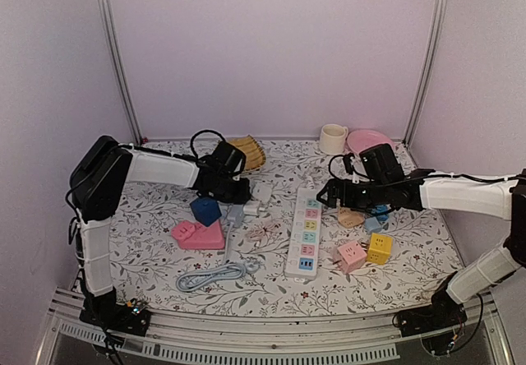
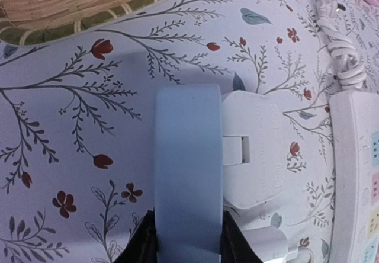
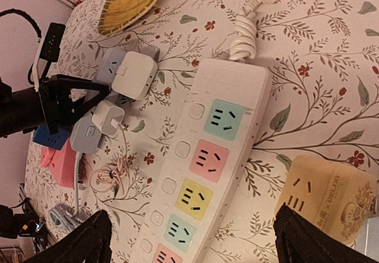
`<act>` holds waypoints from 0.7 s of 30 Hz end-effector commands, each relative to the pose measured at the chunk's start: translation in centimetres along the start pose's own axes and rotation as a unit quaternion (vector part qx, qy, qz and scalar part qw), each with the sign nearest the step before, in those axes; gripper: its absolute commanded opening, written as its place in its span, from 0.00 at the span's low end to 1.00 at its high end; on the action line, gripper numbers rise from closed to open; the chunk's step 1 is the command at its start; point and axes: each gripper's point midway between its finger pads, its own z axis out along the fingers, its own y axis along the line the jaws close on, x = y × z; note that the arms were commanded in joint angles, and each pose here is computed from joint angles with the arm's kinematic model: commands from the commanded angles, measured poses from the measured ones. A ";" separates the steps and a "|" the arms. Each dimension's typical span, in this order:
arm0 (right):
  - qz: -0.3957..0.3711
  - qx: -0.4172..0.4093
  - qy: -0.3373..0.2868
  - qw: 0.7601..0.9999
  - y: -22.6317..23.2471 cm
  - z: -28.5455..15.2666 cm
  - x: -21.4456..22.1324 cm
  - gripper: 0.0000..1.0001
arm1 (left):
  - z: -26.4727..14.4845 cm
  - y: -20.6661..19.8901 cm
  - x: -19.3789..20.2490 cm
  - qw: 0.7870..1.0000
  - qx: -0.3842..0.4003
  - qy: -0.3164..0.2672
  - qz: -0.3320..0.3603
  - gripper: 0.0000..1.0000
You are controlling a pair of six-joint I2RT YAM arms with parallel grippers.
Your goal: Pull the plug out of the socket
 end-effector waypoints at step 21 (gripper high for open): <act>0.037 -0.231 -0.028 0.972 11.3 1.4 -2.1 0.85 | -13.0 -13.8 -0.7 0.913 0.394 -0.102 -0.015 0.00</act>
